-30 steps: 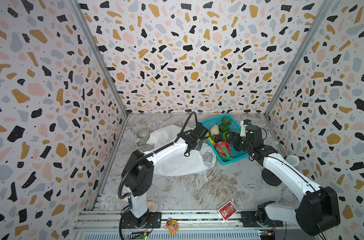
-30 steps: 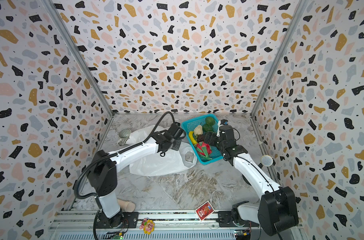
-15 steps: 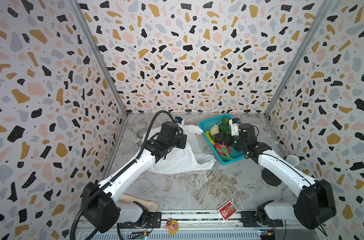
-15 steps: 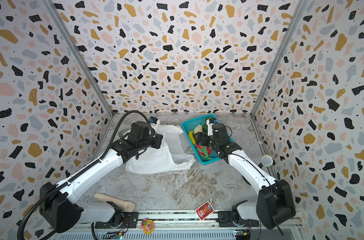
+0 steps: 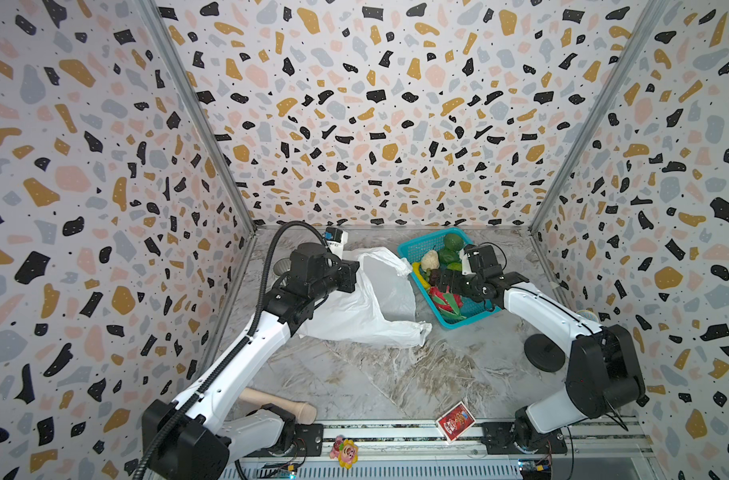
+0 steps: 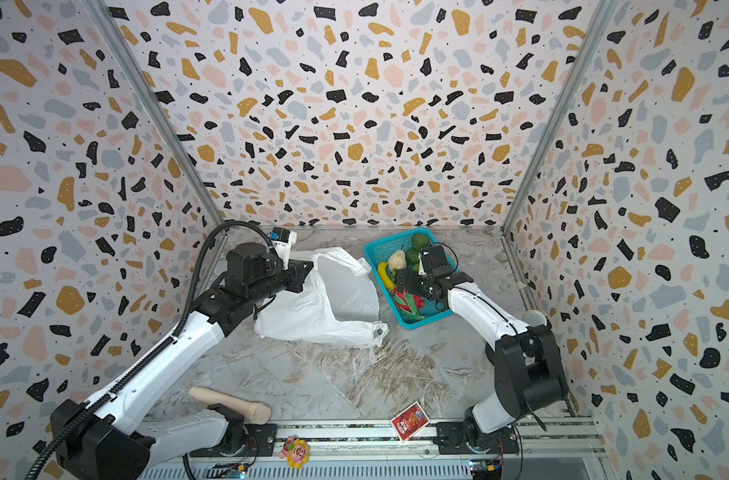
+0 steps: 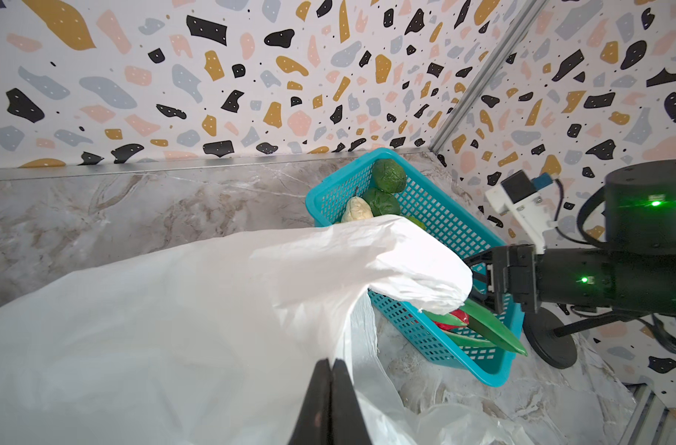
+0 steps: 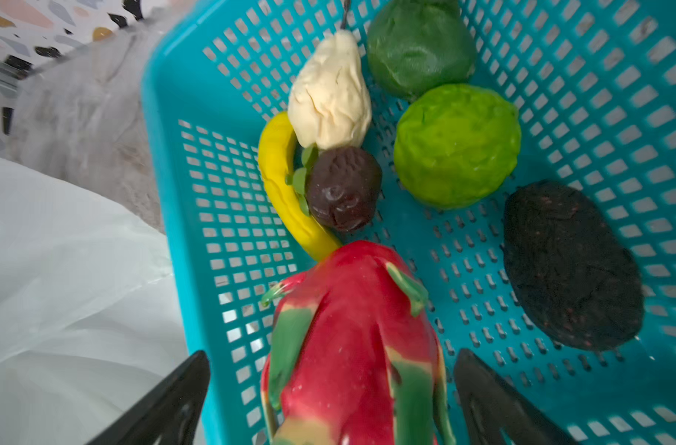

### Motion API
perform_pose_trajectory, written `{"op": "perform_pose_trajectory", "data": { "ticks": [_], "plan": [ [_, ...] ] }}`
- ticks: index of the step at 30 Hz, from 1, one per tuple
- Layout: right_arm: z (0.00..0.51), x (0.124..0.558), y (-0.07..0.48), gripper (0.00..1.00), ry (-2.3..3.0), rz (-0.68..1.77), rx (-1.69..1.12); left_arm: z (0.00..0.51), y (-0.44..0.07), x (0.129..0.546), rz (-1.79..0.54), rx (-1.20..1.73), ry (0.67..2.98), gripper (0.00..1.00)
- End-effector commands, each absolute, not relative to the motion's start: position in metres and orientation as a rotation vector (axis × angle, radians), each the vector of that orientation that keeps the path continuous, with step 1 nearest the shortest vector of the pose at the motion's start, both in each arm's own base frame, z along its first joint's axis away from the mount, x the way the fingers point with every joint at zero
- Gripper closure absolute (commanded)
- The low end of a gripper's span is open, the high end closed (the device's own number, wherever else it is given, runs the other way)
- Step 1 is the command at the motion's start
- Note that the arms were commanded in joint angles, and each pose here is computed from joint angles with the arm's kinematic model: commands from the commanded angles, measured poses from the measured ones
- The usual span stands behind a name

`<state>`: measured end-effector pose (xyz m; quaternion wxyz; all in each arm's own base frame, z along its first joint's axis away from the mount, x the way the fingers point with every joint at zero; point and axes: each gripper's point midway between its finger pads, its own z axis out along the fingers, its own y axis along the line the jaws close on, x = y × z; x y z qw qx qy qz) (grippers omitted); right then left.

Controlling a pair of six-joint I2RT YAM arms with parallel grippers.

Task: Place the fruits into the plastic bag
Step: 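Grasp the bag rim with the left gripper while the right gripper grasps the dragon fruit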

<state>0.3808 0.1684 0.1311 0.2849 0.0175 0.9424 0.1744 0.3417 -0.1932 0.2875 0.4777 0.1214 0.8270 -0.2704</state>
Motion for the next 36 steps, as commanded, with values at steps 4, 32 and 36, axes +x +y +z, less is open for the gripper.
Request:
{"op": "perform_pose_trajectory", "data": {
  "ticks": [4, 32, 36],
  "plan": [
    [0.106, 0.377, 0.171, 0.01, 2.627, 0.269, 0.007, 0.3, -0.196, 0.342, -0.717, 0.282, 1.957, 1.0],
    [0.189, 0.391, 0.16, 0.85, 2.291, 0.609, 0.108, 0.296, -0.193, 0.345, -0.722, 0.228, 1.962, 1.0],
    [0.217, 0.387, 0.157, 0.86, 2.237, 0.71, 0.087, 0.294, -0.196, 0.348, -0.735, 0.222, 1.966, 1.0]
  ]
}}
